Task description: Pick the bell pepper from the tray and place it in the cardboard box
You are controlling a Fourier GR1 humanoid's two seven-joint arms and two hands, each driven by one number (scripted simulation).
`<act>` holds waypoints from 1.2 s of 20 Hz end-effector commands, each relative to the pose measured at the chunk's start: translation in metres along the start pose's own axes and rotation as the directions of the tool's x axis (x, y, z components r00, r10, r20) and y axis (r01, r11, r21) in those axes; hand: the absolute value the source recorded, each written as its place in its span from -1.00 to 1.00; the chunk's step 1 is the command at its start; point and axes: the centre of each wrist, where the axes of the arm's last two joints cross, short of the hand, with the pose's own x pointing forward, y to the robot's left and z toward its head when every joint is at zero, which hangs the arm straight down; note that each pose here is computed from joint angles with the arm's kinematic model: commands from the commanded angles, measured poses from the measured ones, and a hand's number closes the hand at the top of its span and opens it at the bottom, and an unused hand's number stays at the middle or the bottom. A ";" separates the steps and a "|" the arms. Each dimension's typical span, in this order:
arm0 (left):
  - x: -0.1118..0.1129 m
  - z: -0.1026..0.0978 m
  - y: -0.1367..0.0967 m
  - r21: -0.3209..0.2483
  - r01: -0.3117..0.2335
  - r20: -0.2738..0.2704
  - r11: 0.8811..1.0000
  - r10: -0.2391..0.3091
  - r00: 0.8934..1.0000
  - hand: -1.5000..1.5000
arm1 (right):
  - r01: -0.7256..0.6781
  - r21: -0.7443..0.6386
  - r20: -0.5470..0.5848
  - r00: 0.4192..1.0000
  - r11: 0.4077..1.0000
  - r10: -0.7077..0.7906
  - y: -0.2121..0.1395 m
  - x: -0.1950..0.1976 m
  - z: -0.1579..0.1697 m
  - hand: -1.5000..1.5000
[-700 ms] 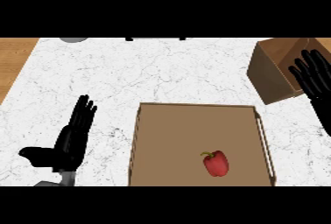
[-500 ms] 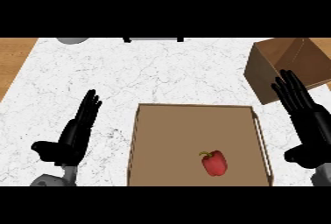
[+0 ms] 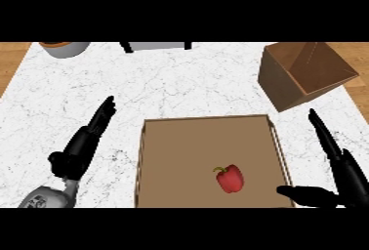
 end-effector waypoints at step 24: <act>0.028 -0.031 -0.022 -0.122 0.028 0.015 0.992 -0.026 1.000 0.00 | -0.386 0.241 -0.107 0.901 0.890 0.420 0.066 0.159 0.102 -1.00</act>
